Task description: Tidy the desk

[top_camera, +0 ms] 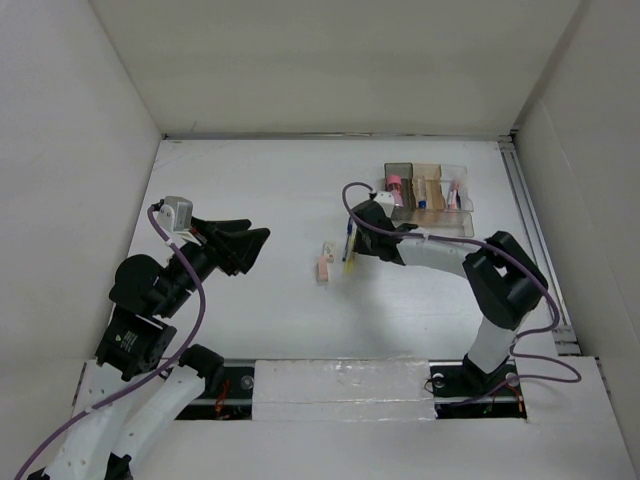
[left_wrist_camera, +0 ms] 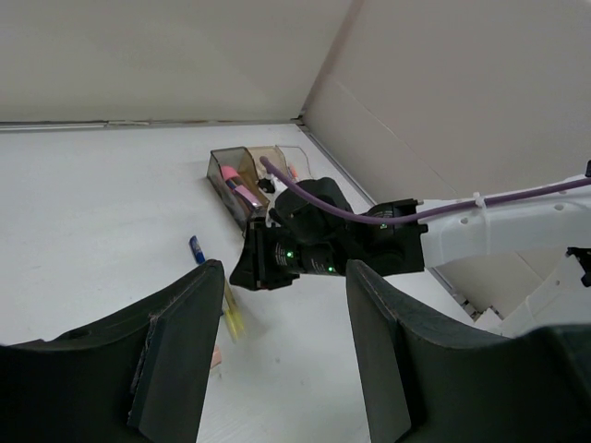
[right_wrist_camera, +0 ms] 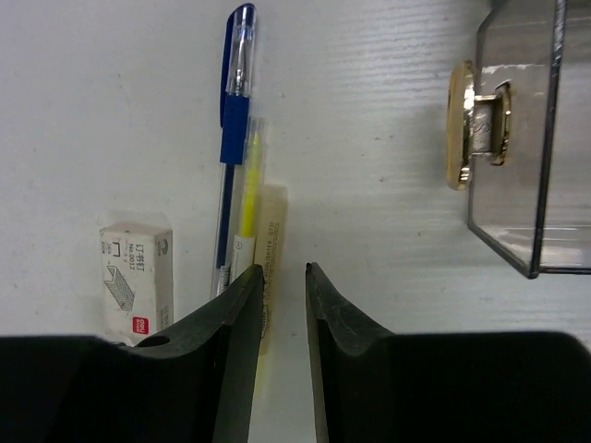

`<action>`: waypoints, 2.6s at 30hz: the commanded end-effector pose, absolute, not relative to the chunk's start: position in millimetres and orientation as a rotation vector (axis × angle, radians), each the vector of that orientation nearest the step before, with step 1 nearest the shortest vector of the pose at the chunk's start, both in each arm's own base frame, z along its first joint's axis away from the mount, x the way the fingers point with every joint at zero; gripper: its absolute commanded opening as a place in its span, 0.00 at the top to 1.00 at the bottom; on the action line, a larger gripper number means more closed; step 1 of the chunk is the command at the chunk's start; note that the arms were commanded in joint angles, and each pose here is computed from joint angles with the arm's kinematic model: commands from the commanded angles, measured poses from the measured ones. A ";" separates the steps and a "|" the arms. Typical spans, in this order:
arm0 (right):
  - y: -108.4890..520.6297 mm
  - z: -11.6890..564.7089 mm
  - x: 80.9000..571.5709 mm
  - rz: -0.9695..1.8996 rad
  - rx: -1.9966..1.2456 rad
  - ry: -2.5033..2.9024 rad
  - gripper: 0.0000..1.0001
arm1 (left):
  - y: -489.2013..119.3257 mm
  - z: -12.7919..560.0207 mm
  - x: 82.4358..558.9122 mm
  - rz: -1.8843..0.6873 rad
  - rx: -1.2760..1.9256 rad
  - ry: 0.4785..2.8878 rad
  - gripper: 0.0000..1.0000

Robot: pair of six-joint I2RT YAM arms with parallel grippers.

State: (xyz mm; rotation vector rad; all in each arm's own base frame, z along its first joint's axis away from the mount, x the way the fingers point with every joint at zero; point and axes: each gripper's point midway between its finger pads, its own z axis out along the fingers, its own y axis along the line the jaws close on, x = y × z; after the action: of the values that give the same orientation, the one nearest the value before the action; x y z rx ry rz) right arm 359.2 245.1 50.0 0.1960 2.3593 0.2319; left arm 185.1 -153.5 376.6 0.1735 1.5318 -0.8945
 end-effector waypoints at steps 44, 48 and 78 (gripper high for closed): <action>-40.8 237.1 479.4 -0.317 0.839 1.683 0.96 | -144.2 403.3 169.9 -0.894 0.184 1.418 0.49; -75.5 225.5 492.9 -0.417 0.905 1.640 0.96 | -143.2 404.5 167.4 -0.895 0.187 1.408 0.49; -30.9 138.4 520.0 -0.578 0.550 1.857 0.96 | -144.2 402.7 169.5 -0.894 0.187 1.415 0.49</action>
State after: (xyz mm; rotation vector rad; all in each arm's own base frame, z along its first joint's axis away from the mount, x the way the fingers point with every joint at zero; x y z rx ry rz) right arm 507.5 -45.0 122.4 0.5647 1.8870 -0.6267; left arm 170.2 -144.2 389.6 0.1741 1.4638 -0.8948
